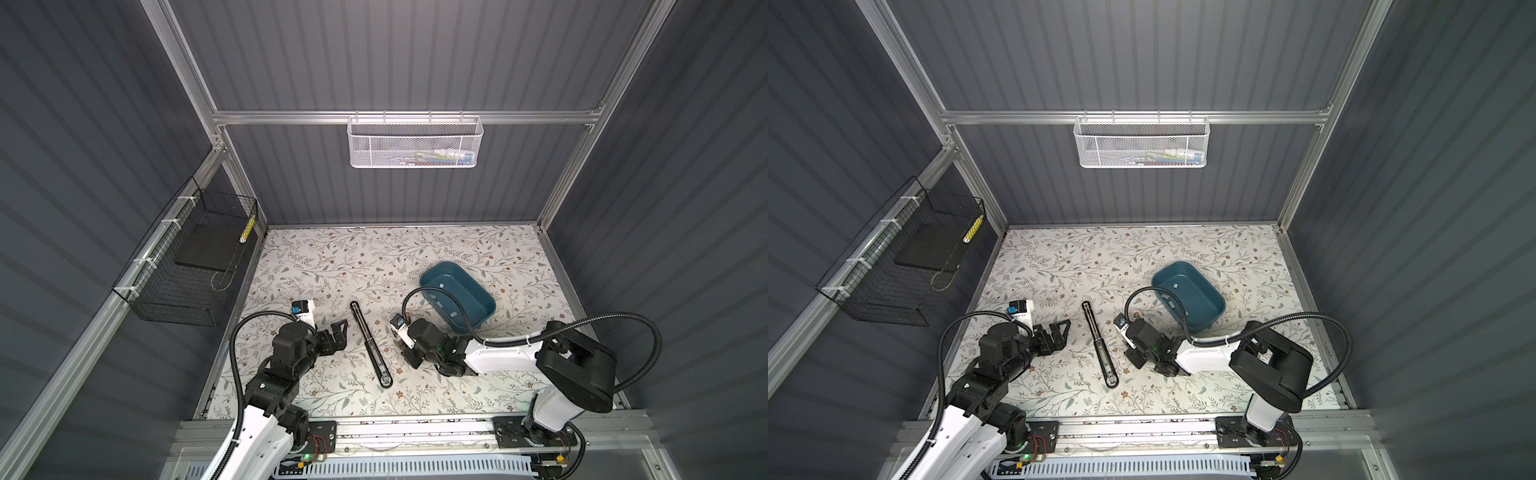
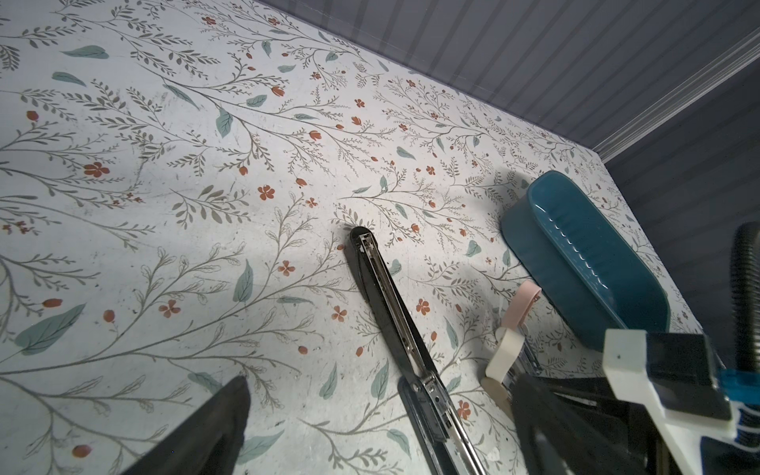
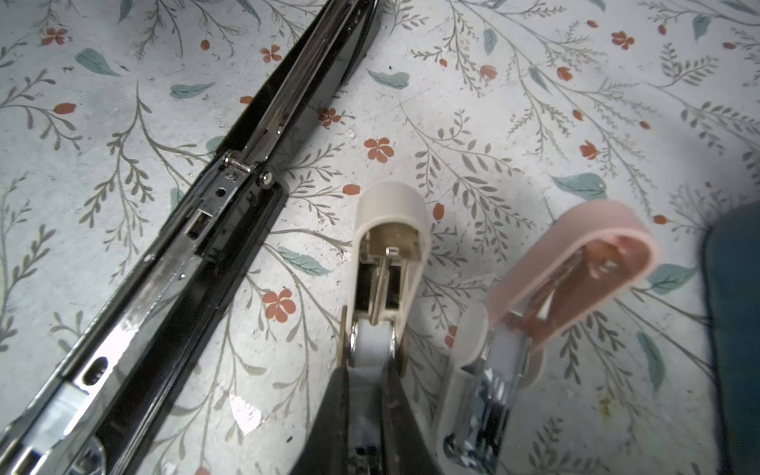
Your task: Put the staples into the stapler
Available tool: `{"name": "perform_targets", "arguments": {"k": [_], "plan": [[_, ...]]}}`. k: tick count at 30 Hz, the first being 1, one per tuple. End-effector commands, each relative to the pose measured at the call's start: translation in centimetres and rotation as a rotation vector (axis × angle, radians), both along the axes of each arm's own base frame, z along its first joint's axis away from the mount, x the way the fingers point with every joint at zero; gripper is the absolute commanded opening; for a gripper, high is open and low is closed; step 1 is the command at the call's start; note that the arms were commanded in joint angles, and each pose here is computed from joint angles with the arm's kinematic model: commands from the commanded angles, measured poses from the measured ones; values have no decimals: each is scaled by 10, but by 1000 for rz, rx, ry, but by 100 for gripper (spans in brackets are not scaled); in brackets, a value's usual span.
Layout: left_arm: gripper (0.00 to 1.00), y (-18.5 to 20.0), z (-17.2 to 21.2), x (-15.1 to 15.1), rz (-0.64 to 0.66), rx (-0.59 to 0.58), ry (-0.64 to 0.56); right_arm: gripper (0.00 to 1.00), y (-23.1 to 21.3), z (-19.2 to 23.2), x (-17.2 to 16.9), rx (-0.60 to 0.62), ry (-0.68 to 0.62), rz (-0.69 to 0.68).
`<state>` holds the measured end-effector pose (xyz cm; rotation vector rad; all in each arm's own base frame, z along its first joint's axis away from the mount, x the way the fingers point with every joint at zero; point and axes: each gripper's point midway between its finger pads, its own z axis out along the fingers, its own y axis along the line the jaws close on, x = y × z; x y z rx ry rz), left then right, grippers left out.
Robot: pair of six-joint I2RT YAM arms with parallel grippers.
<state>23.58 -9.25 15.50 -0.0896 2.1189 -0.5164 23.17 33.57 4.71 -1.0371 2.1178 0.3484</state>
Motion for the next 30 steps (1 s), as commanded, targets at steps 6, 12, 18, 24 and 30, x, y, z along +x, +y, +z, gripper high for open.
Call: {"name": "perform_targets", "arguments": {"k": [6,12,18,24,30], "plan": [[99,1,-7,-2,5,-2,23,7,-2,-2,0,-23,-23,18],[99,1,-8,-2,6,2,27,6,-1,-6,2,-39,-24,20],[99,2,-8,-1,8,2,25,6,-1,-10,5,-58,-30,15],[99,1,-8,-1,6,4,28,5,0,-9,4,-58,-27,19],[99,2,-8,-1,9,4,27,5,-4,-13,2,-62,-8,9]]}}
